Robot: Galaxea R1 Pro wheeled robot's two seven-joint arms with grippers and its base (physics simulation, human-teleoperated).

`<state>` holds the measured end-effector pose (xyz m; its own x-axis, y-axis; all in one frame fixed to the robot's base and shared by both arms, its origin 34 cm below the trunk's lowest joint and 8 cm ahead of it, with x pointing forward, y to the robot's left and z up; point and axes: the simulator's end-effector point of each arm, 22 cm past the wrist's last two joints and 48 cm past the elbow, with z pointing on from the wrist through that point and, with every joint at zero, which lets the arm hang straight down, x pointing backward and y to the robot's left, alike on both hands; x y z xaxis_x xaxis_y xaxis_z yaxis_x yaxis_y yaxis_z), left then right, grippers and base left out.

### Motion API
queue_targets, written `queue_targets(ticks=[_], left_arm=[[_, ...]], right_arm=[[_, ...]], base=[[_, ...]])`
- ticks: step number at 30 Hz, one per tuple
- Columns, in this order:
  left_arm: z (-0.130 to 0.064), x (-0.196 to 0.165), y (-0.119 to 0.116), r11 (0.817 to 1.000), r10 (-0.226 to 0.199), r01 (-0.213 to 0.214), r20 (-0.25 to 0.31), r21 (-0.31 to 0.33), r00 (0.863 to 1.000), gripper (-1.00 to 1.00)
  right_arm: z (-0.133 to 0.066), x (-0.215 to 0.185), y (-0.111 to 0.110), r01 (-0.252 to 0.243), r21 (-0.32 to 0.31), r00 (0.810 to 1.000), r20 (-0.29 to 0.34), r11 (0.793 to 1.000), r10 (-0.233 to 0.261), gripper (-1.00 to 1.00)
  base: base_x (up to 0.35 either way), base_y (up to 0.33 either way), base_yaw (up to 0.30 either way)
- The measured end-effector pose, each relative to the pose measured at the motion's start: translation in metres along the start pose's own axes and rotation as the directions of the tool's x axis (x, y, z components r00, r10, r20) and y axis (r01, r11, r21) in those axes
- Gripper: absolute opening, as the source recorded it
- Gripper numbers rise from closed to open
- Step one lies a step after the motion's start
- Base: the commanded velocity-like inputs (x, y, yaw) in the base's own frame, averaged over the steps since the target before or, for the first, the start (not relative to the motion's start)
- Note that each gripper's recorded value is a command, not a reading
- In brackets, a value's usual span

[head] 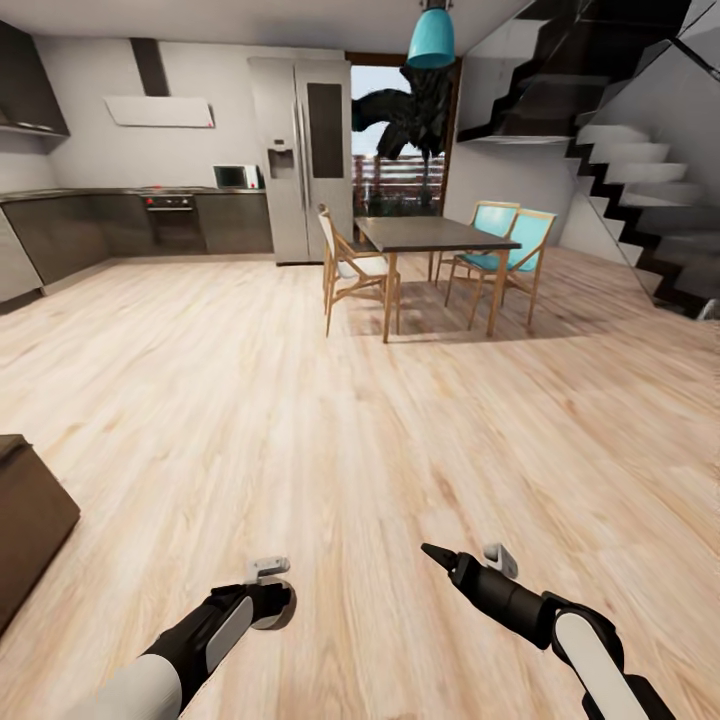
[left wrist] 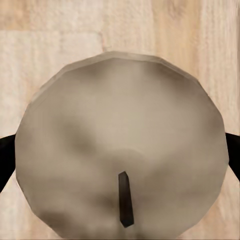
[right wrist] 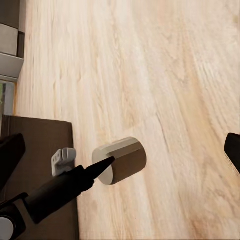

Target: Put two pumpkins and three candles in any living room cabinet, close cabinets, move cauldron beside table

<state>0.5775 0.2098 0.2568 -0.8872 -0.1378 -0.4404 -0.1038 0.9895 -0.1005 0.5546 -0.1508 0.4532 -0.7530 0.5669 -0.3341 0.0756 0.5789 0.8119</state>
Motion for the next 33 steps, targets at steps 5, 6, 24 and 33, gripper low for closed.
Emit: queue_targets(ticks=[5, 6, 24, 33], left_arm=[[0.0008, 0.0010, 0.0005, 1.000, 0.000, 0.000, -0.002, -0.001, 1.000, -1.00], [0.0010, 0.0013, 0.0006, 1.000, 0.000, 0.000, -0.003, -0.001, 1.000, -1.00], [0.0049, 0.0066, 0.0012, 1.000, -0.001, 0.001, -0.015, -0.001, 1.000, -1.00], [0.0058, 0.0082, 0.0013, 1.000, -0.001, 0.001, -0.018, -0.002, 1.000, -1.00]], right_arm=[[0.0004, 0.0007, -0.0002, -0.003, -0.005, 1.000, -0.002, 1.000, 0.003, 1.00], [0.0005, 0.0009, 0.0001, -0.004, -0.007, 1.000, -0.003, 1.000, 0.004, 1.00], [0.0002, -0.0025, -0.0081, -0.026, -0.010, 1.000, 0.004, 1.000, 0.026, 1.00], [0.0008, -0.0017, -0.0094, -0.028, -0.008, 1.000, 0.002, 1.000, 0.028, 1.00]], base=[[0.328, 0.156, -0.259], [0.323, 0.153, -0.265], [0.093, 0.056, -0.268], [0.233, 0.190, -0.127]])
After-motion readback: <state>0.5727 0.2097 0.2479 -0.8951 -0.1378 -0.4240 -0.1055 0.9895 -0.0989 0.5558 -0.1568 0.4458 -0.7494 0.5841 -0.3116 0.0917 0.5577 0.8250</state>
